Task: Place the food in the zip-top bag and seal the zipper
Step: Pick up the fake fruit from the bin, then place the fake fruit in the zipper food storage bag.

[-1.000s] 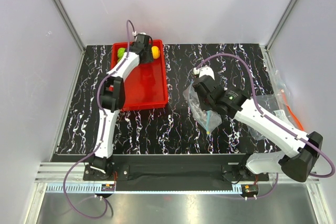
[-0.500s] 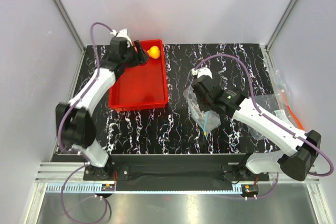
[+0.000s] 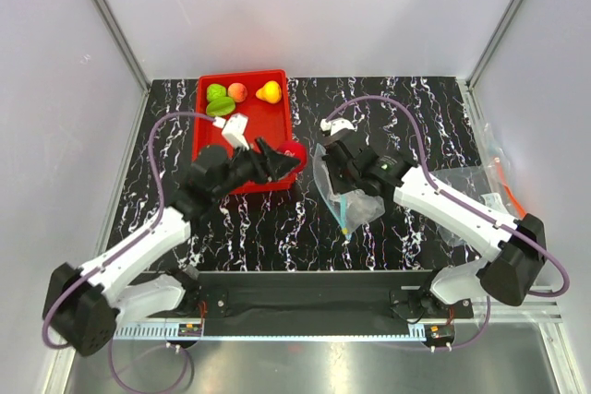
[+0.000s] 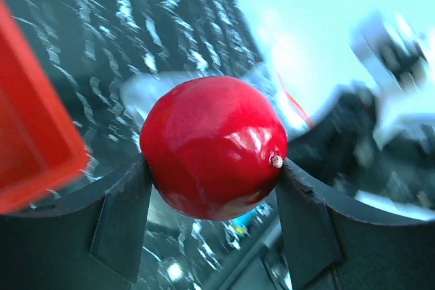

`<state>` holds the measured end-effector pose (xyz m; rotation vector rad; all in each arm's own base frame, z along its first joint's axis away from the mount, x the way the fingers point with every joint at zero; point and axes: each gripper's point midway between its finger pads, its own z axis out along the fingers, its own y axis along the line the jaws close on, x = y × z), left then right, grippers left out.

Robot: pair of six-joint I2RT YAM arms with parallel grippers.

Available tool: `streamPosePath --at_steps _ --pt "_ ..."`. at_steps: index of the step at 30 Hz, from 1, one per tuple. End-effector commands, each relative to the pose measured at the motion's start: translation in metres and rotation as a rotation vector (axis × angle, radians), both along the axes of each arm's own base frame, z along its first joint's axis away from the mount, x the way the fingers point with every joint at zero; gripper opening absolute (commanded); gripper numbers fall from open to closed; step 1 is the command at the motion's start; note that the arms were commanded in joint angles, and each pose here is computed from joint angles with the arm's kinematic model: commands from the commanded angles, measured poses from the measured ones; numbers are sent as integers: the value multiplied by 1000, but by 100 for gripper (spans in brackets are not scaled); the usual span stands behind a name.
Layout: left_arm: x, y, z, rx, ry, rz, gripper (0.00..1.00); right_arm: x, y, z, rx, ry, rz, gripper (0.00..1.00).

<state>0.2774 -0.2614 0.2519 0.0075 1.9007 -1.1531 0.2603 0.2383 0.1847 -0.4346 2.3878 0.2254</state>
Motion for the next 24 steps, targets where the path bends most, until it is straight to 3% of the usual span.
streamPosePath --at_steps 1,7,16,24 --pt "-17 2 52 -172 -143 1 20 8 21 10 102 -21 22 0" --pt "-32 -5 42 -186 -108 -59 21 9 29 9 124 -8 31 0" --pt "-49 -40 40 -308 -32 -207 20 12 28 9 124 -9 2 0" --pt "-45 -49 -5 -358 77 -160 17 13 26 22 156 -30 -33 0"
